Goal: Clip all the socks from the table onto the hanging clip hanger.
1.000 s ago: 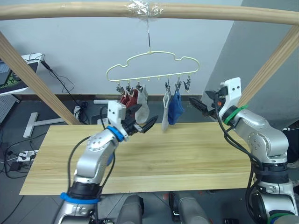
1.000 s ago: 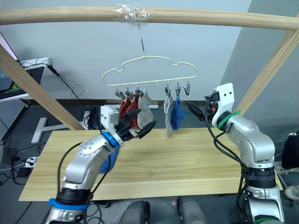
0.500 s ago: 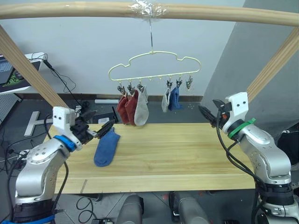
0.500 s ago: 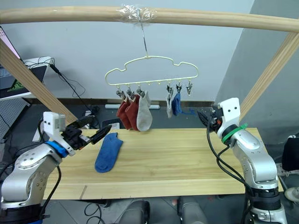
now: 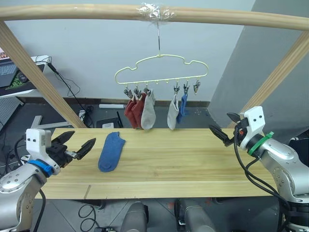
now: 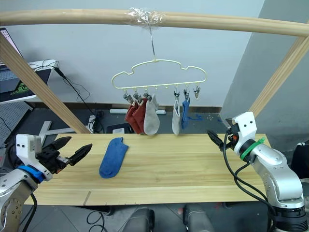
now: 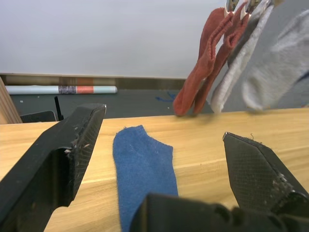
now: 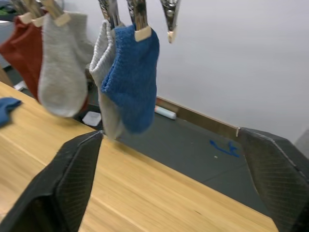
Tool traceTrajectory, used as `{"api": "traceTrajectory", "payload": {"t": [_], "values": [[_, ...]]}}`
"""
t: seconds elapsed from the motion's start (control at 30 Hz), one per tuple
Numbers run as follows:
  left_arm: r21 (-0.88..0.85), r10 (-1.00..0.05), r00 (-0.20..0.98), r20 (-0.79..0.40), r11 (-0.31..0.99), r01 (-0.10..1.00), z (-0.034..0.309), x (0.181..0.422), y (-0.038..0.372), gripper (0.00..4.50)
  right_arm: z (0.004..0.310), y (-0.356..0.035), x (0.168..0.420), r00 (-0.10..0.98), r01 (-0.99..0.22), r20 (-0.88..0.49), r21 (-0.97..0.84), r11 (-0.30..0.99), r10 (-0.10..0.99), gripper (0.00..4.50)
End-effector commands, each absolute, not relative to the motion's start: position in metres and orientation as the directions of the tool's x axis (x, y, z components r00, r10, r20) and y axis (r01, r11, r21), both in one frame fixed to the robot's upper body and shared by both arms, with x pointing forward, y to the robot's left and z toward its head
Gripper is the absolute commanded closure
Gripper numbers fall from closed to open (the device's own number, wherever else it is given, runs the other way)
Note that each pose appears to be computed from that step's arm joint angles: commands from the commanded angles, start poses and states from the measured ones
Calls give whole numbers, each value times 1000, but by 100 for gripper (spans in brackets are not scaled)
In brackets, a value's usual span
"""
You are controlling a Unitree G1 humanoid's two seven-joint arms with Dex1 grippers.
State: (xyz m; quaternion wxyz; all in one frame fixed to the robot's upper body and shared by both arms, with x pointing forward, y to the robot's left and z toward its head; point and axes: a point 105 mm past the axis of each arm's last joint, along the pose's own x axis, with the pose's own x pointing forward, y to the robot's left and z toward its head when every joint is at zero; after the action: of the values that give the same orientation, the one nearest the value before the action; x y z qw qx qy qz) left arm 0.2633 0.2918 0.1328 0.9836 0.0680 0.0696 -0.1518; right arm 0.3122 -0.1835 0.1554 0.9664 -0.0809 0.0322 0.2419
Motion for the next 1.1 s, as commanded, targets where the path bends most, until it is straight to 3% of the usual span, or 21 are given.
{"api": "traceTrajectory", "payload": {"t": [0.03, 0.33, 0.53, 0.6, 0.77, 0.87, 0.93, 1.1], "values": [[164, -288, 948, -139, 937, 309, 143, 261, 287, 0, 167, -186, 311, 895, -446, -53, -178, 877, 444, 3], [199, -265, 949, -172, 934, 296, 139, 262, 285, 0, 167, -181, 311, 900, -433, -36, -176, 884, 434, 3], [208, -244, 958, -148, 940, 271, 138, 267, 285, 0, 170, -183, 324, 930, -363, -8, -184, 913, 368, 3], [190, -276, 953, -124, 936, 296, 142, 268, 277, 0, 174, -176, 327, 924, -374, 8, -169, 912, 381, 3], [156, -580, 814, 23, 807, 570, 188, 258, 195, 0, 189, -137, 347, 906, -405, 96, -92, 910, 413, 3], [186, -622, 782, 46, 774, 605, 202, 259, 177, 0, 191, -133, 355, 912, -388, 113, -81, 918, 395, 61], [203, -645, 762, 63, 756, 623, 210, 260, 169, 0, 193, -131, 361, 917, -372, 121, -81, 925, 379, 126], [222, -685, 718, 124, 725, 652, 229, 265, 149, 0, 196, -128, 372, 923, -351, 140, -74, 934, 358, 126]]}}
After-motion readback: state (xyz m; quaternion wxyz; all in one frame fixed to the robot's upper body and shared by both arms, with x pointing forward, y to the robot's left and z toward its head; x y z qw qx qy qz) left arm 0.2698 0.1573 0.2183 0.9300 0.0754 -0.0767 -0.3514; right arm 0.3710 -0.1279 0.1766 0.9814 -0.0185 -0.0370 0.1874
